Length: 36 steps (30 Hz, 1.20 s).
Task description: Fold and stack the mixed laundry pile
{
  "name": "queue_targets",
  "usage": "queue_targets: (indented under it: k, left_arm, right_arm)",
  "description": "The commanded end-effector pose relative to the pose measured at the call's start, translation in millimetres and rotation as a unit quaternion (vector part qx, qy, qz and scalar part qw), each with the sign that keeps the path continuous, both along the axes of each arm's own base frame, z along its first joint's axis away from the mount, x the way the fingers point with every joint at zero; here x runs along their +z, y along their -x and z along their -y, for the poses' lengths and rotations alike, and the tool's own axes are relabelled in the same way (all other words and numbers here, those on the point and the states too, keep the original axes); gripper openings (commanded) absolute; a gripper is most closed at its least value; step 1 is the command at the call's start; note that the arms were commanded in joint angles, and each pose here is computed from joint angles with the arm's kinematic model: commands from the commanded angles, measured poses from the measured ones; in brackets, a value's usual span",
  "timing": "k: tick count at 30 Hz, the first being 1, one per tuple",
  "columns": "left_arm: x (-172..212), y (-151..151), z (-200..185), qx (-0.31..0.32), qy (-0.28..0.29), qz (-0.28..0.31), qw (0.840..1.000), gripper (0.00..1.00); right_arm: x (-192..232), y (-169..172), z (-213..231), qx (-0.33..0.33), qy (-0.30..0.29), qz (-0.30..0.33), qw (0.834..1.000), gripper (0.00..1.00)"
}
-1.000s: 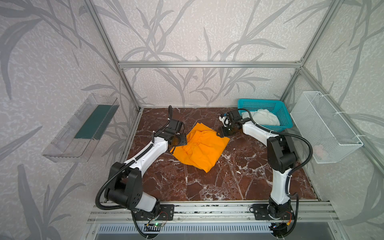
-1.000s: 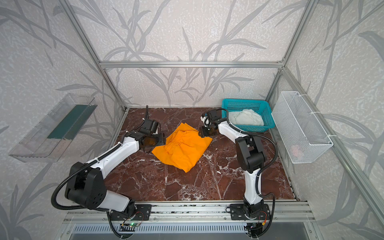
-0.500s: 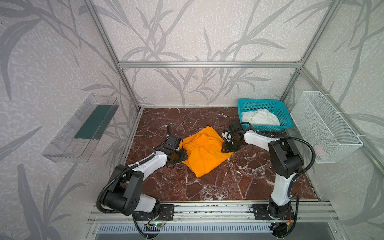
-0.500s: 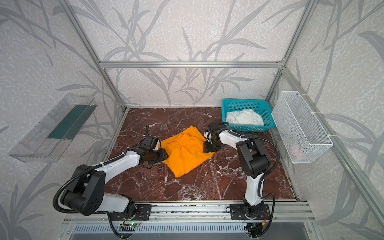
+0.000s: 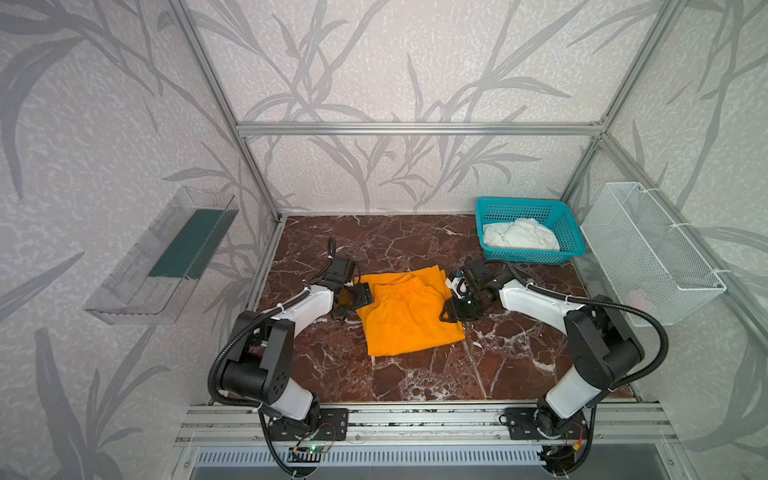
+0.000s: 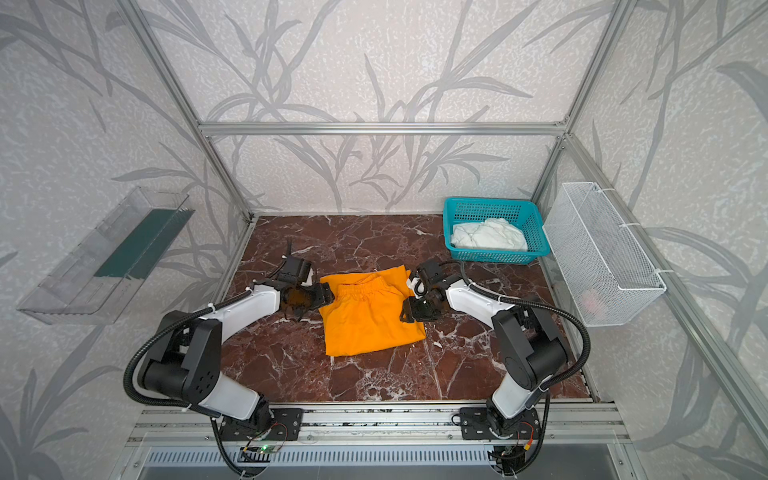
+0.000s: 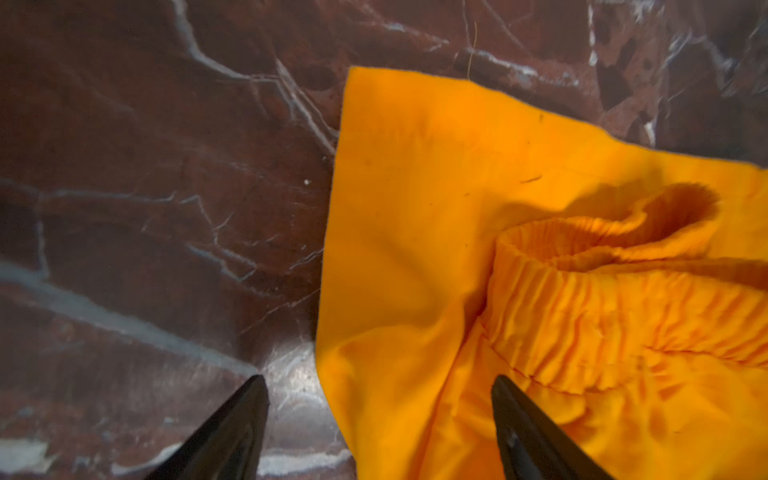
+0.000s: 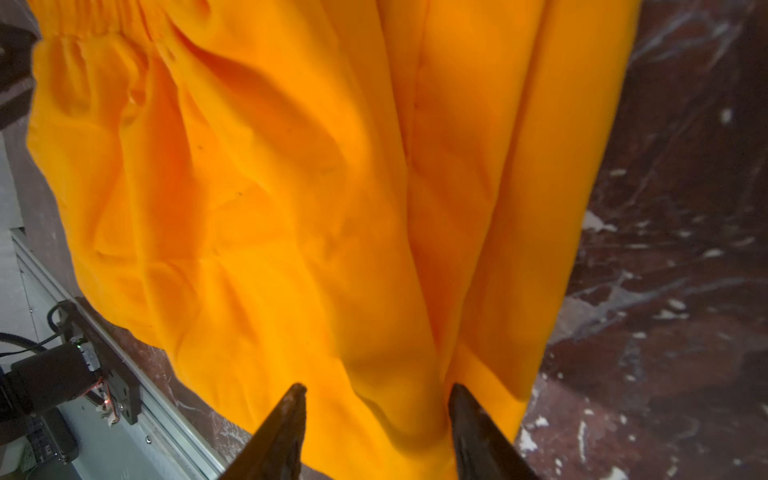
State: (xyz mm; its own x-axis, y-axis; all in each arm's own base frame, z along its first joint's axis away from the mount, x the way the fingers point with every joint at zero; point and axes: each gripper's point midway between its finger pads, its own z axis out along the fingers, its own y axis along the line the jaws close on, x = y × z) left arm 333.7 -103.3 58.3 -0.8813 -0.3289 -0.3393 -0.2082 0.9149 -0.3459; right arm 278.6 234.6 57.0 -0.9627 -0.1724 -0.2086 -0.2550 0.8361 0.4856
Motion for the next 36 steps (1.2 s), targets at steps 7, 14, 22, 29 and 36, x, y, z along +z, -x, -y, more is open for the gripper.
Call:
queue_targets:
  k: [7, 14, 22, 29, 36]
  left_arm:
    - [3, 35, 39, -0.071, 0.129, -0.001, 0.989, 0.92]
    - [-31, 38, 33, -0.052, 0.108, -0.042, 0.992, 0.78]
    - [-49, 32, 41, -0.039, 0.111, -0.076, 0.990, 0.23]
    - [-27, -22, -13, 0.023, -0.041, -0.064, 0.997, 0.00]
    - [4, -104, -79, 0.069, -0.125, -0.051, 0.988, 0.00]
  right_arm:
    - [22, -15, -7, 0.004, -0.013, 0.034, 0.999, 0.57]
    - [23, -14, -5, 0.003, -0.013, 0.039, 0.999, 0.58]
    - [36, -19, 6, -0.007, 0.006, 0.070, 0.997, 0.58]
    - [65, -28, 40, -0.038, 0.063, 0.149, 0.986, 0.61]
    - [79, -23, 62, -0.048, 0.084, 0.190, 0.977, 0.61]
